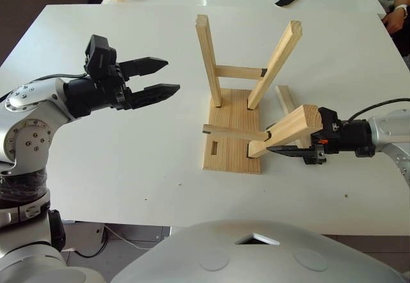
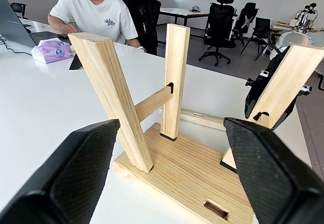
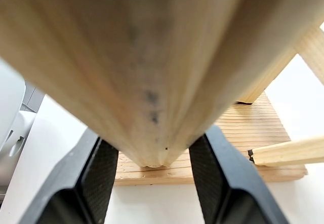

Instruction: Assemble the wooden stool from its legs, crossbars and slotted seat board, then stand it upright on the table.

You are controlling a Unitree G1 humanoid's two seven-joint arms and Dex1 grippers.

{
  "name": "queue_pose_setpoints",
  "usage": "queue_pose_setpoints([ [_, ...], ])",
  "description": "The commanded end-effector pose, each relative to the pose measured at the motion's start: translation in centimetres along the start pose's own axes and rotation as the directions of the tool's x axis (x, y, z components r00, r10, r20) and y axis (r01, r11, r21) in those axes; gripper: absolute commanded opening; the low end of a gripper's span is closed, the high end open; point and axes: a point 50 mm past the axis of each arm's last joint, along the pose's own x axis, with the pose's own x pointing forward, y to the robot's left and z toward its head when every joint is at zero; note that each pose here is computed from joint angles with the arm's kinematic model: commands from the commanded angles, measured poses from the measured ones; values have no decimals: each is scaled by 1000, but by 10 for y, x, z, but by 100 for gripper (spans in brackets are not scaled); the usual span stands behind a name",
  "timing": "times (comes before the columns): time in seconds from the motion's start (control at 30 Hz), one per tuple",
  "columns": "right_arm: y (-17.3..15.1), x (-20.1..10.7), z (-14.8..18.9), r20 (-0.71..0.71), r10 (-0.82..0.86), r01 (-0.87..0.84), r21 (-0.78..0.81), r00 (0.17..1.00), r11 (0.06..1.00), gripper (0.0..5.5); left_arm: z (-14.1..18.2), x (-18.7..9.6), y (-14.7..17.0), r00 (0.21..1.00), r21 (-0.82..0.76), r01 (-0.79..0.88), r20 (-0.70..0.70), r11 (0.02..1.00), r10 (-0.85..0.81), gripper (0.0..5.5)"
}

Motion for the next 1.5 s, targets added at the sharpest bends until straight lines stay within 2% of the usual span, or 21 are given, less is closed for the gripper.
queue_pose_setpoints([
  [0.03, 1, 10, -20, -76, 7, -3, 52, 997, 999, 200, 0, 4, 1, 1000, 2, -7, -3, 1000, 7, 381],
  [0.33, 14, 27, -54, -207, 81, -64, 88, 975, 994, 200, 2, 9, 0, 1000, -1, 17, -4, 1000, -17, 381],
  [0.47, 12, 26, -50, -199, 88, -68, 106, 976, 992, 200, 1, 9, 0, 1000, -2, 20, -1, 1000, -20, 381],
  [0.63, 4, 19, -31, -123, 148, -122, 196, 981, 973, 200, -1, 9, -3, 1000, -10, 10, 7, 1000, -10, 381],
  [0.83, -11, 21, -40, -168, 171, -122, 266, 971, 956, 200, -4, 12, -6, 1000, -19, 10, 18, 1000, -10, 381],
  [1.23, 12, 40, -55, -194, 216, -168, 237, 957, 957, 200, -4, 12, -7, 1000, -24, 10, 22, 1000, -10, 381],
  [1.5, 16, 41, -49, -161, 217, -179, 221, 963, 959, 200, -5, 12, -7, 1000, -26, 13, 24, 1000, -12, 381],
])
